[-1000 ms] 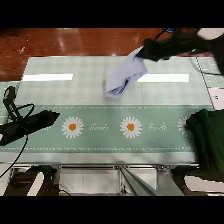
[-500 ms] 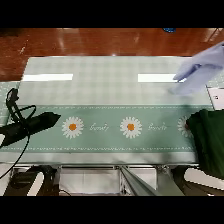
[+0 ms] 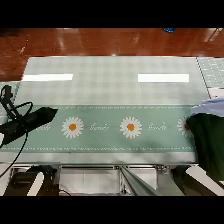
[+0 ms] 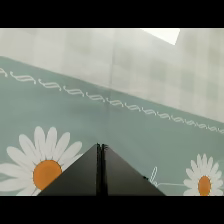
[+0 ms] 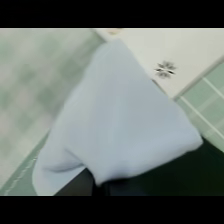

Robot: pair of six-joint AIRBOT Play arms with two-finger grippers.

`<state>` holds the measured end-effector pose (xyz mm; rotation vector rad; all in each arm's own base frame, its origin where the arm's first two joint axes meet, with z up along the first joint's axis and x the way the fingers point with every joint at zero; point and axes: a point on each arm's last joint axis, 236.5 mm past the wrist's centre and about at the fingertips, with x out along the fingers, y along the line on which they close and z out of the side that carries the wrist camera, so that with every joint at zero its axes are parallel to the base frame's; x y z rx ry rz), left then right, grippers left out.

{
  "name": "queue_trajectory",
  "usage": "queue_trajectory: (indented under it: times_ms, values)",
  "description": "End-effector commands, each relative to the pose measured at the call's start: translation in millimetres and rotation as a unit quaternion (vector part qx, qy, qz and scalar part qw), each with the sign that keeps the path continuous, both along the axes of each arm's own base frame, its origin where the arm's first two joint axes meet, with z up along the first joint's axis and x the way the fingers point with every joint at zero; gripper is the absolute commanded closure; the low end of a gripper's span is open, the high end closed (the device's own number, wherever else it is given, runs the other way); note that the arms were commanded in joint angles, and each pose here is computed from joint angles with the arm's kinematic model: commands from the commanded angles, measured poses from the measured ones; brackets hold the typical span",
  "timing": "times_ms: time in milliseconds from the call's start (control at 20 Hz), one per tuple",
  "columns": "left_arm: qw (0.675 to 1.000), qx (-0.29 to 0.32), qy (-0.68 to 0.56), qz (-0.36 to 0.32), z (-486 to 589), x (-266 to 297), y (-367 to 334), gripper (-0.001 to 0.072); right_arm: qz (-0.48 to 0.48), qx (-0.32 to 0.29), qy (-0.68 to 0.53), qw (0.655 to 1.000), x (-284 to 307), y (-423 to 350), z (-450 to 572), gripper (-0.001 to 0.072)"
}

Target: Fold the shirts.

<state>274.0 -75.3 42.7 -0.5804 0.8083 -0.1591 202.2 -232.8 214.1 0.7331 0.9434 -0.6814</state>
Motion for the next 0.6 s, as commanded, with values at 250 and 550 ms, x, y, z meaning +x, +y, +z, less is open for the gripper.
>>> queue_trajectory:
  times_ms: [250,550]
  values:
    - [1.0,0.004,-0.025,0.016,7,11,7,0.0688,-0.181,0.072,0.177,0.965,-145,34,-76,0.0334]
    - [0.996,0.003,-0.079,0.032,58,54,12,0.0688,-0.099,0.123,-0.085,0.984,2,23,-50,0.0619]
